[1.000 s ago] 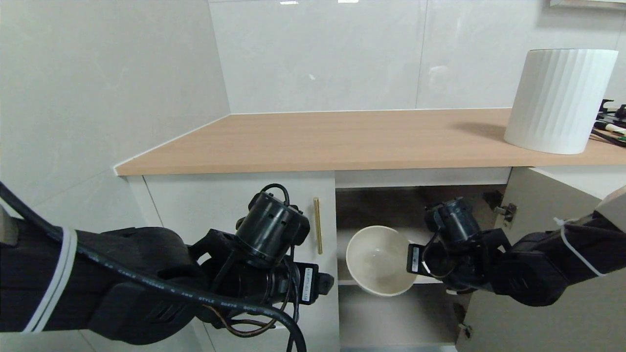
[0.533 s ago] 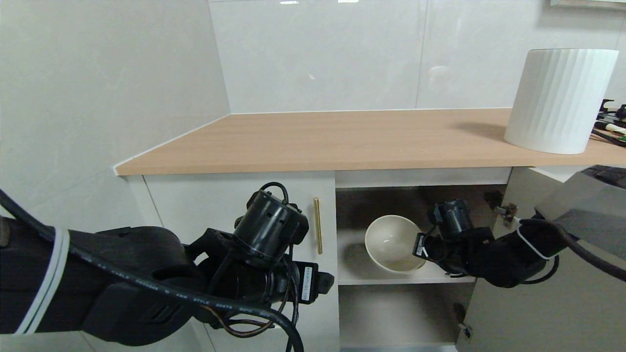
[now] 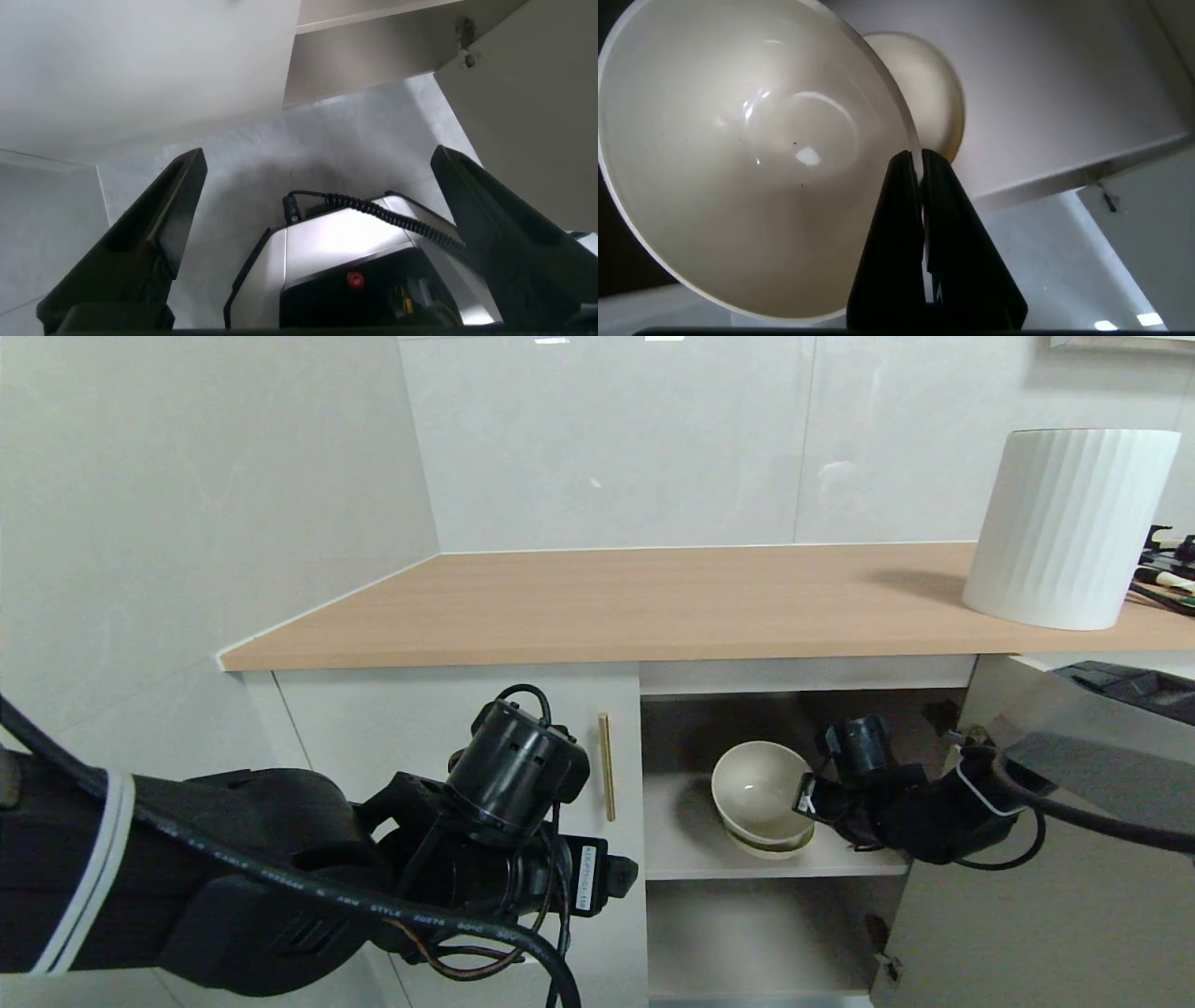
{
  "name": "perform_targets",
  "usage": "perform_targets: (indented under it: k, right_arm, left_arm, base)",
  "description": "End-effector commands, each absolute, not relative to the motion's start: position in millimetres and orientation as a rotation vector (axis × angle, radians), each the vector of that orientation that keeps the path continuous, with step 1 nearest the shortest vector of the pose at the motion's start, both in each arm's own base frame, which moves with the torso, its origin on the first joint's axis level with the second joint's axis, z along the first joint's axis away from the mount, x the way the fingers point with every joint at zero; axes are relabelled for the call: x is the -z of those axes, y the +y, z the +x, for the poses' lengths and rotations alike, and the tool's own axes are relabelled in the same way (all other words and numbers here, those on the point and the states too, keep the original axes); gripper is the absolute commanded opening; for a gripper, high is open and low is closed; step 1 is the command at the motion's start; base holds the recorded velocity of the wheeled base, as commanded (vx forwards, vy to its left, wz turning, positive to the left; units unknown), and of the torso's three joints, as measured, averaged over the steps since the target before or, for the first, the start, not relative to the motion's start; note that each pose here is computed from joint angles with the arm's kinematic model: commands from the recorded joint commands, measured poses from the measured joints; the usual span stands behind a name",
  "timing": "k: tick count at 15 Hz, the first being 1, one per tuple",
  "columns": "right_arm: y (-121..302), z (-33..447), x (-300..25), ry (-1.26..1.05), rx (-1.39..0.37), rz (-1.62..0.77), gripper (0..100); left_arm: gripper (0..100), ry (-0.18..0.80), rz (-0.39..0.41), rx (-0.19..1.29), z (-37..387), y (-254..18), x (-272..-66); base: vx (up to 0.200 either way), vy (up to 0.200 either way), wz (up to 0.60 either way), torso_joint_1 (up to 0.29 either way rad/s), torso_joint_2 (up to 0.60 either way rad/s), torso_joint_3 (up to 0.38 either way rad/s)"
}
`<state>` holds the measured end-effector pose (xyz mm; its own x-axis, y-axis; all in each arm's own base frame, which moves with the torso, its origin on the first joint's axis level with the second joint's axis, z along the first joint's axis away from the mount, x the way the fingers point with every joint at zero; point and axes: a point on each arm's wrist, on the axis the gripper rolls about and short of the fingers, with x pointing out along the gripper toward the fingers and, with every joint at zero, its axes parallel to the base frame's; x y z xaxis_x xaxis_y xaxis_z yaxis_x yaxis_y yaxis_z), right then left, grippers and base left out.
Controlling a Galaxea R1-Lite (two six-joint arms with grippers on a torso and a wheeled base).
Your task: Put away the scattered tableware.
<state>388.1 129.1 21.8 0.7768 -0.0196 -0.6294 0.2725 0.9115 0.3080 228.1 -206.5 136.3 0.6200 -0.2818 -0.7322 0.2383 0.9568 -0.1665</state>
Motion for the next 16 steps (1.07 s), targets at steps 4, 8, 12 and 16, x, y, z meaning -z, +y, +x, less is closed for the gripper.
perform_targets:
  k: [4, 8, 12, 16]
  right_arm:
    - [123, 404, -2, 0.666, 0.218, 0.386, 0]
    - [120, 408, 3, 0.669, 0.228, 0.386, 0]
    - [120, 408, 5, 0.678, 0.236, 0.378, 0]
    - [120, 409, 5, 0.684, 0.24, 0.376, 0]
  left_arm:
    - [100, 0.856, -0.052, 0.297, 229, -207, -134]
    - [100, 0.856, -0.052, 0.297, 229, -207, -134]
    - [100, 0.856, -0.052, 0.297, 229, -207, -134]
    - [100, 0.856, -0.052, 0.297, 229, -207, -134]
  base:
    - [0.0, 0.0, 0.0, 0.0, 0.0, 0.0]
    - [0.0, 0.0, 0.0, 0.0, 0.0, 0.0]
    - [0.0, 0.0, 0.0, 0.0, 0.0, 0.0]
    - [0.0, 0.0, 0.0, 0.0, 0.0, 0.0]
